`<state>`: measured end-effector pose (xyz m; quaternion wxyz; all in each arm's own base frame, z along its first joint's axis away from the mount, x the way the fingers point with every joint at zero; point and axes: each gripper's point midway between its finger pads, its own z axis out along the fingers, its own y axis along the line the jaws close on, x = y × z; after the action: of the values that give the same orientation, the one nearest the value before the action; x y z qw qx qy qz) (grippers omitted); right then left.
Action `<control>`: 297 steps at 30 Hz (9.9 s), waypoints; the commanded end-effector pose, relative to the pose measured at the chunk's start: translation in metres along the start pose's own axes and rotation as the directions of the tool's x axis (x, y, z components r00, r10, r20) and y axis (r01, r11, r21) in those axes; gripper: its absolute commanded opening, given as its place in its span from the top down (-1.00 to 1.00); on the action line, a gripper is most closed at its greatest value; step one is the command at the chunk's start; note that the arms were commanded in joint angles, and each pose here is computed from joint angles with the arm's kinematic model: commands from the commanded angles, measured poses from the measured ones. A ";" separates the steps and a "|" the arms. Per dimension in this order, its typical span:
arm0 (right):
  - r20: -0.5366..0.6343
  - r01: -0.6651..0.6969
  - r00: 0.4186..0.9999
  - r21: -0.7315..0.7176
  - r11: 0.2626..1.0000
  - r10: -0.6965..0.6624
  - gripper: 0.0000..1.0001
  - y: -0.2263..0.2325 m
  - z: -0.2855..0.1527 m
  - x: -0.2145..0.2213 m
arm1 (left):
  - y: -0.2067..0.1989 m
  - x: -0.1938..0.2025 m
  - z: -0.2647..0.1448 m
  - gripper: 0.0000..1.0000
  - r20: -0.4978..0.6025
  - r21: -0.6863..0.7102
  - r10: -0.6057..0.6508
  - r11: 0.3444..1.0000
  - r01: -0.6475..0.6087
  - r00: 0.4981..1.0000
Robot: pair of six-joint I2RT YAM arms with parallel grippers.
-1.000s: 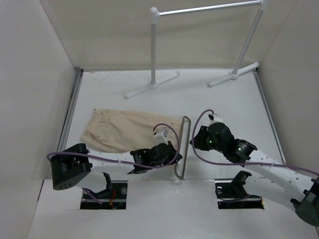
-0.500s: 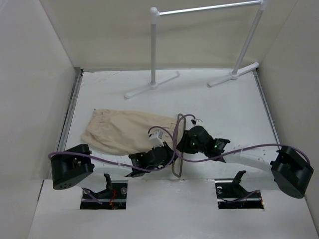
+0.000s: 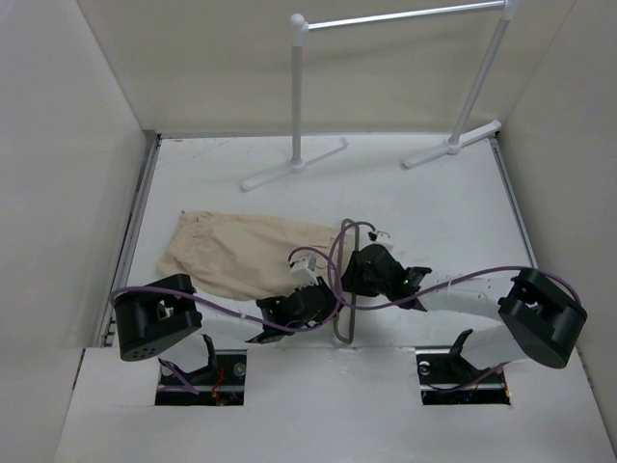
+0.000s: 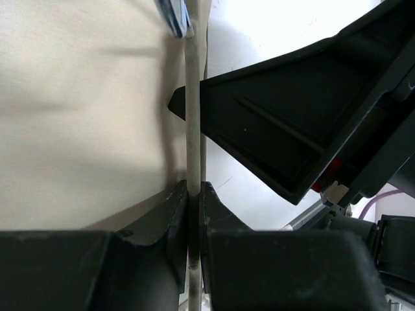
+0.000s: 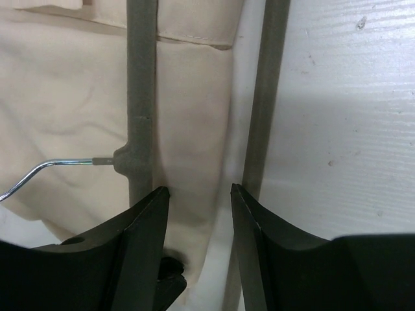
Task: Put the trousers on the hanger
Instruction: Place the trousers on the hanger, then place the hanger at the clothesline, then reset both arms
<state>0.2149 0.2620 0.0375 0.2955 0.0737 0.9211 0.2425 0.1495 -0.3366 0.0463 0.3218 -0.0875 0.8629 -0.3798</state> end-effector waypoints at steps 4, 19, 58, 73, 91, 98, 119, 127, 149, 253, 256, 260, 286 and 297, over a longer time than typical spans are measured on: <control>0.021 -0.066 0.998 -0.049 0.997 0.067 -0.02 0.020 0.016 -0.005 | -0.028 -0.013 0.001 1.00 0.029 0.094 -0.049 0.994 0.046 0.998; 0.023 -0.247 0.969 -0.025 0.969 0.247 0.20 -0.001 0.021 -0.006 | -0.013 -0.028 -0.007 1.00 0.077 0.048 -0.050 0.998 0.046 0.996; 0.225 -0.311 0.919 -0.089 0.946 0.323 1.00 -0.068 -0.064 -0.103 | 0.082 -0.084 -0.022 1.00 0.081 -0.211 0.024 0.978 -0.006 0.996; 0.298 -0.210 0.931 -0.040 0.977 0.212 1.00 -0.069 -0.090 -0.112 | 0.117 -0.083 -0.031 1.00 0.094 -0.508 0.195 0.853 -0.121 0.976; 0.298 -0.316 0.912 0.077 0.946 0.281 1.00 -0.119 -0.091 -0.092 | 0.139 -0.154 -0.086 1.00 0.240 -0.635 0.252 0.771 -0.045 0.937; 0.339 -0.360 0.891 0.127 0.924 0.301 1.00 -0.137 -0.094 -0.108 | 0.137 -0.177 -0.104 1.00 0.276 -0.625 0.265 0.780 -0.037 0.924; 0.343 -0.154 0.922 -0.093 0.984 0.177 -0.21 -0.048 -0.147 -0.128 | 0.006 -0.178 -0.098 1.00 0.352 -0.330 0.277 0.931 -0.159 0.894; 0.183 -0.086 0.962 -0.506 0.858 0.204 0.55 0.081 -0.154 -0.136 | -0.039 -0.182 -0.104 1.00 0.362 -0.234 0.334 0.936 -0.263 0.870; 0.206 -0.007 0.954 -0.712 0.703 0.218 -0.02 0.195 -0.204 -0.177 | -0.199 -0.215 -0.139 1.00 0.443 0.045 0.367 0.902 -0.430 0.818; 0.459 -0.345 0.575 -0.614 0.710 0.677 0.84 0.072 -0.151 -0.586 | -0.050 -0.299 -0.156 -1.00 0.467 -0.138 0.133 0.988 -0.076 0.874; 0.454 -0.358 0.579 -0.605 0.712 0.677 0.83 0.067 -0.143 -0.585 | -0.048 -0.299 -0.155 -1.00 0.467 -0.140 0.128 0.988 -0.070 0.875; 0.454 -0.372 0.582 -0.590 0.717 0.675 0.56 0.061 -0.136 -0.583 | -0.043 -0.297 -0.151 -1.00 0.459 -0.150 0.126 0.987 -0.063 0.879; 0.624 -0.262 0.586 -0.458 0.850 0.517 -0.77 0.037 -0.229 -0.509 | 0.023 -0.314 -0.142 -1.00 0.383 -0.372 0.111 0.927 0.043 0.917; 0.661 -0.361 0.655 -0.154 0.920 0.367 0.20 -0.058 -0.198 -0.315 | 0.065 -0.270 -0.129 -1.00 0.226 -0.496 0.115 0.868 0.013 0.967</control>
<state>0.3819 0.0509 0.3386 0.5422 0.3445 0.7034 0.3042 0.2969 -0.1100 0.2085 0.4204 -0.2028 0.8734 -0.1388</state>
